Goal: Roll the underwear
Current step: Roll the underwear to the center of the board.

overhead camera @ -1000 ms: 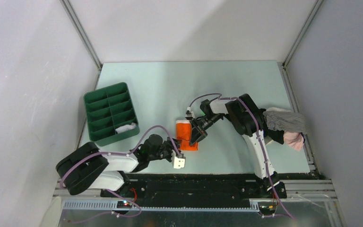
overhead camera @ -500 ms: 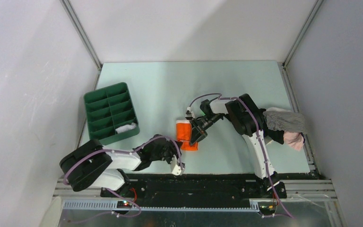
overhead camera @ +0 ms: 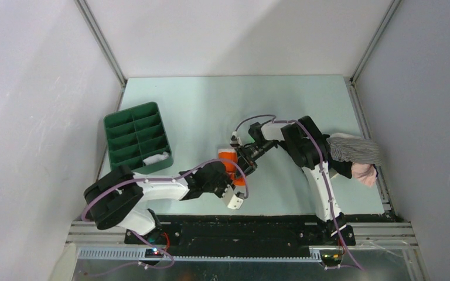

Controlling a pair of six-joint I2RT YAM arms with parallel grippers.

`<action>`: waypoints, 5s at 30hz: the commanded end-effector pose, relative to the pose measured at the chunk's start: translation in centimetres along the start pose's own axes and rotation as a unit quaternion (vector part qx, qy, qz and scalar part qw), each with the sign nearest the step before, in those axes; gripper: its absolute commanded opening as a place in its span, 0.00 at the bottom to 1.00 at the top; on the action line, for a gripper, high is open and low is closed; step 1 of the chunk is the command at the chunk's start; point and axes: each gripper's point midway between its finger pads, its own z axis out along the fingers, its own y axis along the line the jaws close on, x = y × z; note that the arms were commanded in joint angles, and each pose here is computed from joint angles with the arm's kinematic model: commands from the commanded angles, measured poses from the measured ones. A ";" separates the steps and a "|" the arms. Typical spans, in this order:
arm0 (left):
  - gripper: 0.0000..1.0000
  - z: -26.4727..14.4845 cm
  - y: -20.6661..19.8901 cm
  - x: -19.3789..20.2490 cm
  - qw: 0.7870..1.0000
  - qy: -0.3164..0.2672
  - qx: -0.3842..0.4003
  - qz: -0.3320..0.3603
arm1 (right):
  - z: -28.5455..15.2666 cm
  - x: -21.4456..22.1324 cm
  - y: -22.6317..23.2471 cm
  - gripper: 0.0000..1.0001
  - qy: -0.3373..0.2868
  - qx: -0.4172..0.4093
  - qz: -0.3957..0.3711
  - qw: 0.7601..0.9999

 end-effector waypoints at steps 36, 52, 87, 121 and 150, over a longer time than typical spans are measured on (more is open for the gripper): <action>0.00 -1.4 -2.9 -4.1 0.741 -0.224 0.320 -0.546 | -2.8 1.5 6.9 0.70 -0.057 0.301 -0.729 0.612; 0.00 -0.8 -2.0 -2.8 0.723 -0.215 0.300 -0.584 | -0.5 2.1 4.1 0.68 -0.022 0.274 -0.680 0.680; 0.62 -8.5 5.8 -1.2 0.924 -0.181 -0.153 -0.298 | -1.6 1.6 -5.9 0.00 -0.054 0.124 -0.004 0.991; 0.55 0.9 -1.2 1.1 0.988 0.004 -0.146 -0.041 | -1.5 1.6 -8.4 0.00 -0.040 0.116 0.097 0.988; 0.00 3.6 -6.1 -1.9 0.917 -0.045 0.178 -0.356 | -13.5 -3.8 2.6 0.99 -0.170 0.200 -0.098 0.960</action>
